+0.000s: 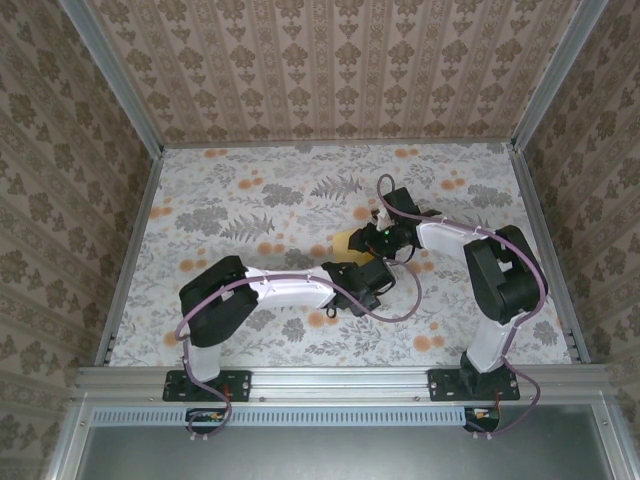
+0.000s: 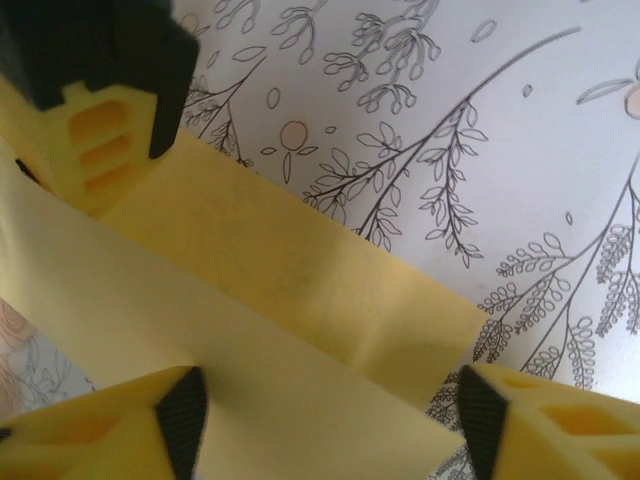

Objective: Fold a paper plane with a square sheet of paper (fold left side to right side)
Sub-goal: Fold the triangle a second time at the center of the table.

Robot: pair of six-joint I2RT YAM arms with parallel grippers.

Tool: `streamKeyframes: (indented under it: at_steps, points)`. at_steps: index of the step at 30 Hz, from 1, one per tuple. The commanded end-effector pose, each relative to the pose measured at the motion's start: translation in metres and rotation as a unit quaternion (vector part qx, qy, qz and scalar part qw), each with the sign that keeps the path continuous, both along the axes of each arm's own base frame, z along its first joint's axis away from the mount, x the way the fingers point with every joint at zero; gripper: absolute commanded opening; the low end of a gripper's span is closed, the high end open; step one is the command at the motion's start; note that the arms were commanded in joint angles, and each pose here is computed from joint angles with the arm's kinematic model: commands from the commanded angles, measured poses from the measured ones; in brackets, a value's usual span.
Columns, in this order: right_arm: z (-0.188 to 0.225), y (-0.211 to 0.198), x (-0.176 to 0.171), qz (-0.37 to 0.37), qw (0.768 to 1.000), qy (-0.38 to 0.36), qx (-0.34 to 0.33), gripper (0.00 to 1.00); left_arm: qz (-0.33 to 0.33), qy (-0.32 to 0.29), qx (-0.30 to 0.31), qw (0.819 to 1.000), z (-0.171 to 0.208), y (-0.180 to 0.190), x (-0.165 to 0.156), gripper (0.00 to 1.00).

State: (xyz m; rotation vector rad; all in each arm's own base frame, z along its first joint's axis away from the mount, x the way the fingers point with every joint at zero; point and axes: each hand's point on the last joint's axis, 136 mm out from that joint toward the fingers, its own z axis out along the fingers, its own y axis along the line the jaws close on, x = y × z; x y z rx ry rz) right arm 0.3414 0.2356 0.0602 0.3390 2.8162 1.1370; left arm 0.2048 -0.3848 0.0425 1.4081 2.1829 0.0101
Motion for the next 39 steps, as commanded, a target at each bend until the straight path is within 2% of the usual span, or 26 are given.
streamKeyframes:
  at_steps: [1, 6, 15, 22, 28, 33, 39]
  points:
    - [-0.001, -0.001, 0.000, -0.005, 1.000, 0.018, -0.003, 0.47, 0.001, -0.012, 0.000, 1.000, 0.008, -0.003, 0.002, 0.57]
    - [-0.004, -0.002, -0.001, -0.003, 1.000, 0.020, -0.010, 0.47, -0.005, -0.006, -0.020, 1.000, 0.016, -0.006, -0.002, 0.36]
    - [-0.005, -0.004, 0.000, -0.001, 1.000, 0.019, -0.016, 0.47, 0.002, 0.008, -0.045, 0.999, 0.024, -0.003, -0.003, 0.10]
    - [-0.001, -0.003, 0.003, 0.002, 1.000, 0.005, -0.014, 0.48, 0.009, 0.032, -0.066, 0.997, 0.027, -0.001, -0.004, 0.02]
    - [0.027, -0.009, 0.023, -0.025, 0.998, -0.055, 0.003, 0.52, 0.021, 0.089, -0.114, 0.989, 0.031, 0.005, -0.007, 0.00]
    - [0.054, -0.030, 0.038, -0.061, 0.993, -0.105, 0.012, 0.59, 0.026, 0.153, -0.184, 0.971, 0.041, 0.005, -0.008, 0.00]
    - [0.062, -0.065, 0.026, -0.089, 0.988, -0.125, -0.021, 0.59, 0.045, 0.210, -0.256, 0.942, 0.053, 0.004, -0.002, 0.00]
